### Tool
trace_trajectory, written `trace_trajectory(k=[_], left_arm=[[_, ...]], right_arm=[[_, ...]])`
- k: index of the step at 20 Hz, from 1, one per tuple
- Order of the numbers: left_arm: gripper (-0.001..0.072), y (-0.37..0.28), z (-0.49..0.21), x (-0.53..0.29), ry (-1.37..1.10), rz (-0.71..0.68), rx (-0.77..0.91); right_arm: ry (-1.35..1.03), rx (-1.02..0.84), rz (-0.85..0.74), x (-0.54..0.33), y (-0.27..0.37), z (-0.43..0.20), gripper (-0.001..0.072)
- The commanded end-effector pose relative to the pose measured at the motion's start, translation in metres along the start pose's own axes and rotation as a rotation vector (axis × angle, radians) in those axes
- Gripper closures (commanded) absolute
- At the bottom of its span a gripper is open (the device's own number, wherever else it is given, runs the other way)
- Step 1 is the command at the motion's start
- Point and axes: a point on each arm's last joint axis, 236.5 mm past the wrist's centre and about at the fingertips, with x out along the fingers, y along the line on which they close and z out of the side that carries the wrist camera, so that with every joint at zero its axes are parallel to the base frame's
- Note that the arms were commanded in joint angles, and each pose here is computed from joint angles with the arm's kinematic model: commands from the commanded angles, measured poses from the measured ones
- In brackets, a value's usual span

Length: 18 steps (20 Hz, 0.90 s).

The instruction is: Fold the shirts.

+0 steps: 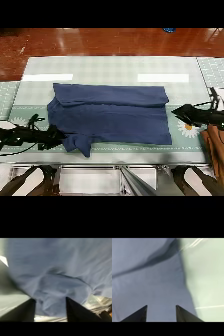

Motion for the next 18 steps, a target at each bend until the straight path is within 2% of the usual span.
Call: trace_trajectory(k=[1,3,6,9,15,18], left_arm=[[0.0687,-0.002,0.014,0.011,-0.068,0.039,0.061],[0.069,-0.007,0.023,0.006,-0.097,0.036,0.073],[0.069,-0.013,0.027,0.001,-0.106,0.029,0.108],[0.069,-0.013,0.025,0.001,-0.098,0.028,0.11],[0.069,-0.013,0.026,0.0,-0.102,0.029,0.13],[0.069,-0.013,0.028,0.0,-0.108,0.03,0.131]], right_arm=[[0.059,0.117,-0.078,-0.022,-0.038,-0.014,0.0305],[0.185,0.193,-0.208,-0.025,-0.072,-0.054,0.0305],[0.262,0.24,-0.193,-0.01,-0.074,-0.092,0.0305],[0.343,0.186,-0.211,0.003,-0.074,-0.118,0.0305],[0.347,0.191,-0.213,0.01,-0.076,-0.118,0.0305],[0.332,0.223,-0.149,0.025,-0.069,-0.109,0.0305]])
